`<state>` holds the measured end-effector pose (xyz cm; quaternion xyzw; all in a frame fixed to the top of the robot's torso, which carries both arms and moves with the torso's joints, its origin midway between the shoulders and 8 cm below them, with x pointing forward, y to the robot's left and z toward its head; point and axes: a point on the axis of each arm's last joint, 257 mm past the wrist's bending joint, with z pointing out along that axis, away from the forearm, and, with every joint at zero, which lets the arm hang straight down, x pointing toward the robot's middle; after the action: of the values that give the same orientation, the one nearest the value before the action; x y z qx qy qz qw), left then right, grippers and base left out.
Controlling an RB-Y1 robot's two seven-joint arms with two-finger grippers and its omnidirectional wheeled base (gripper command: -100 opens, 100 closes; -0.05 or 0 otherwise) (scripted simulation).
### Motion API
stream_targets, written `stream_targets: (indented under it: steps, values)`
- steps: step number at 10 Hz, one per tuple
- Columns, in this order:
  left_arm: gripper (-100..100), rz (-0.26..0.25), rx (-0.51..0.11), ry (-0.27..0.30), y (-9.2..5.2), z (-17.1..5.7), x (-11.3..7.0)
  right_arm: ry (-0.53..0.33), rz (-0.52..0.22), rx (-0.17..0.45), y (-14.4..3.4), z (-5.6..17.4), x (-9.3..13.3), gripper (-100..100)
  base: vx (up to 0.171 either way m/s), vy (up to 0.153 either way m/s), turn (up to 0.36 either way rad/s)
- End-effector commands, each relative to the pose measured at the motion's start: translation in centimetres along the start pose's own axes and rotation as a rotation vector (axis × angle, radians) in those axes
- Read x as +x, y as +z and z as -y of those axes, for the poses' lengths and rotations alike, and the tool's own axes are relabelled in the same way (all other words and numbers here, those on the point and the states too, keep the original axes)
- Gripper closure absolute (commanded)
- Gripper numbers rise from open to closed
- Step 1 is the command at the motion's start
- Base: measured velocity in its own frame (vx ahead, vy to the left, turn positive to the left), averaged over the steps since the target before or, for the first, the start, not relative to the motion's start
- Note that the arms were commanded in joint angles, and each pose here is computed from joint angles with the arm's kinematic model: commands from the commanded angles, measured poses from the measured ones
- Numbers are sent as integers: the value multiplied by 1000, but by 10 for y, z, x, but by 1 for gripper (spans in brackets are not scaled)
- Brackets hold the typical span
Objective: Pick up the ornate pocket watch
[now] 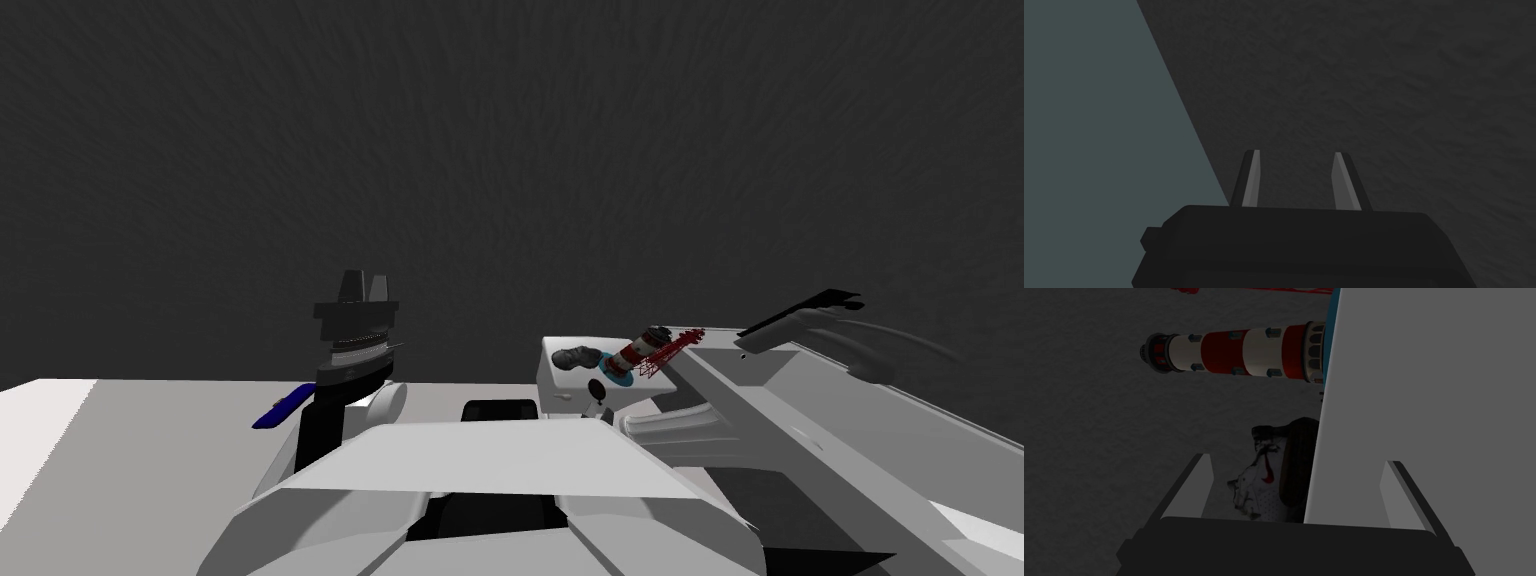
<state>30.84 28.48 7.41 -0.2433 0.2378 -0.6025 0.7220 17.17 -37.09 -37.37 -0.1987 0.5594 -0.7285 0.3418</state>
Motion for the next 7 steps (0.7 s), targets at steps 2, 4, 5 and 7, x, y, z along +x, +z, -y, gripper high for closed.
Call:
stream_targets:
  steps: [2,4,5,7]
  values:
    - [0,0,0,0,0,0,0,-1,-4,1,-2,2,-5,-100,0,-17,17]
    - [0,0,0,0,0,0,0,-1,-9,2,-3,5,-11,-100,3,-19,5]
    - [0,0,0,0,0,0,0,-2,-11,2,-4,6,-13,-100,-4,2,12]
    - [0,0,0,0,0,0,0,-3,-16,3,-6,10,-18,-100,-5,2,17]
